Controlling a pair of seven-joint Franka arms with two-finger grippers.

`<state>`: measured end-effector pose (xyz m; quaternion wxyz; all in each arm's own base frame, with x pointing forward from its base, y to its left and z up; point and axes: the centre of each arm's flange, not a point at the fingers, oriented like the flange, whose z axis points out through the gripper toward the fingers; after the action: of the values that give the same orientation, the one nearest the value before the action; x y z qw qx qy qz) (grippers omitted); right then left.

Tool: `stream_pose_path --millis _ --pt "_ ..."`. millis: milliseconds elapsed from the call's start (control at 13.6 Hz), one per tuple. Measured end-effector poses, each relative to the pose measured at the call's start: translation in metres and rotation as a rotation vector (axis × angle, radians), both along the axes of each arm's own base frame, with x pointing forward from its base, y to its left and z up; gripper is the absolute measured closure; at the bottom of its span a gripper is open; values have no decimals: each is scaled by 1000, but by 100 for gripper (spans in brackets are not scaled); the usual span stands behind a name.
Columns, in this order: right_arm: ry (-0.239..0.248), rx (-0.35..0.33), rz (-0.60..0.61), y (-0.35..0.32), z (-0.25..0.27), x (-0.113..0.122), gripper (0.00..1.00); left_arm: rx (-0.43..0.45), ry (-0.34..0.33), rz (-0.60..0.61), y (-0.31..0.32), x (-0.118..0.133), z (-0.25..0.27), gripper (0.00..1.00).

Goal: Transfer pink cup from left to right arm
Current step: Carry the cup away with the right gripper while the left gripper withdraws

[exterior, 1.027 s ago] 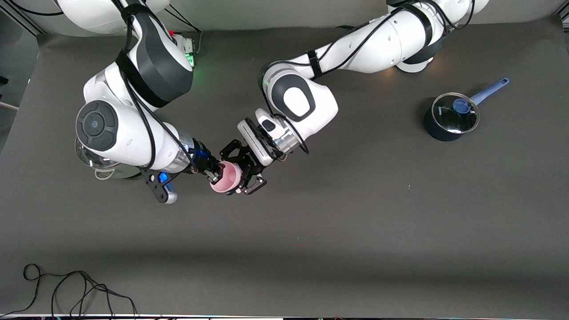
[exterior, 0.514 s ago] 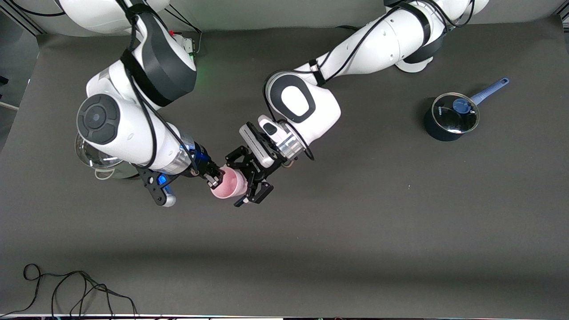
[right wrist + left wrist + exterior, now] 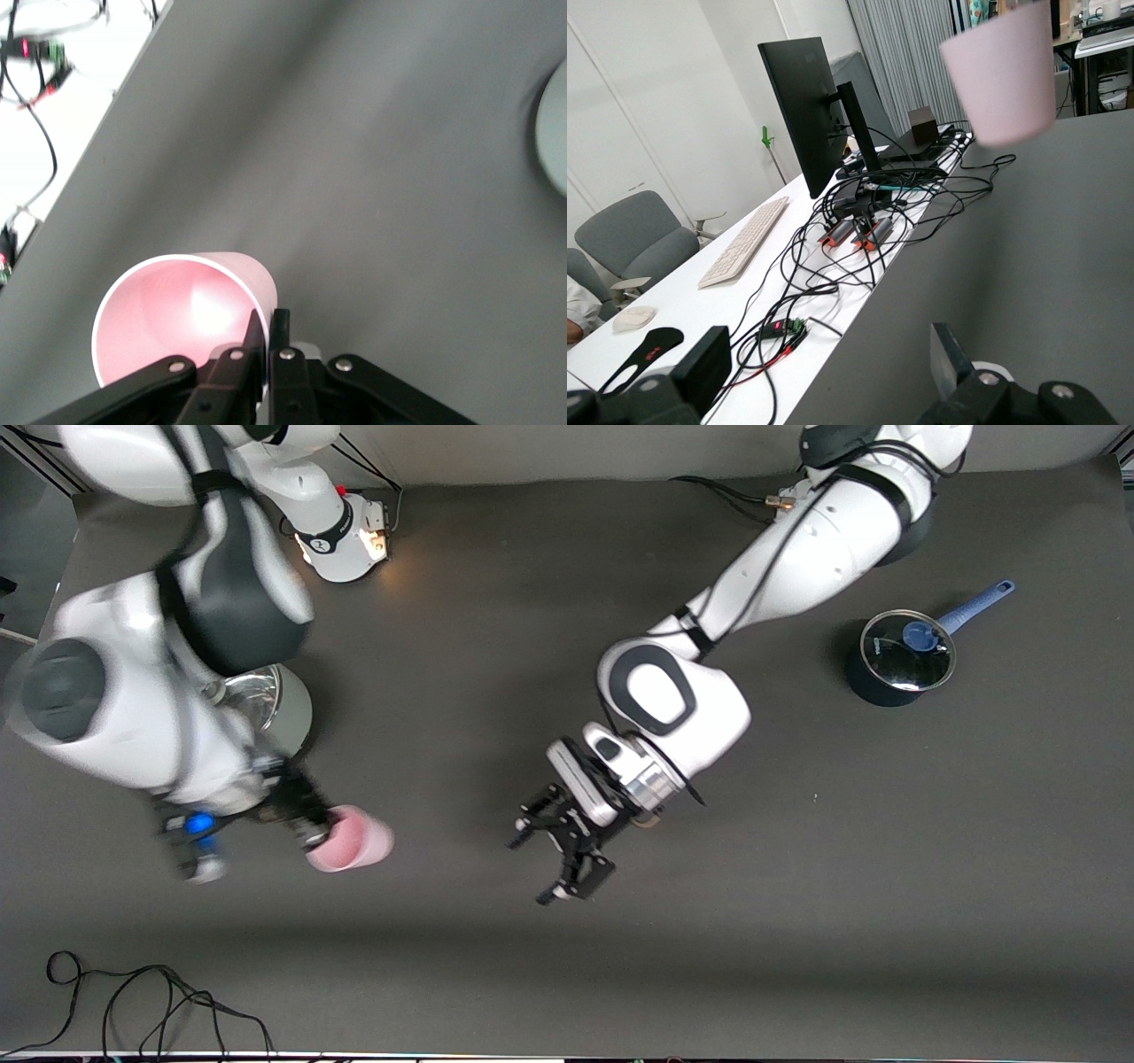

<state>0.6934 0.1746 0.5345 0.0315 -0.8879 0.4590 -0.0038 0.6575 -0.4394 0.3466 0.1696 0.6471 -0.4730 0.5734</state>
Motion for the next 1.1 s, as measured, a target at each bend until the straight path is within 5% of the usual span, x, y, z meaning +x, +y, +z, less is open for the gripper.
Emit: stream_pose_path --millis 367,954,1100 --pt "0 -80 260 -122 3 16 96 57 -53 -141 32 13 -13 0" --pt "110 -98 796 -270 -25 0 96 163 -80 -365 119 27 -25 0" --pt "85 -117 845 -285 -50 -2 96 218 -2 -515 159 35 -11 0"
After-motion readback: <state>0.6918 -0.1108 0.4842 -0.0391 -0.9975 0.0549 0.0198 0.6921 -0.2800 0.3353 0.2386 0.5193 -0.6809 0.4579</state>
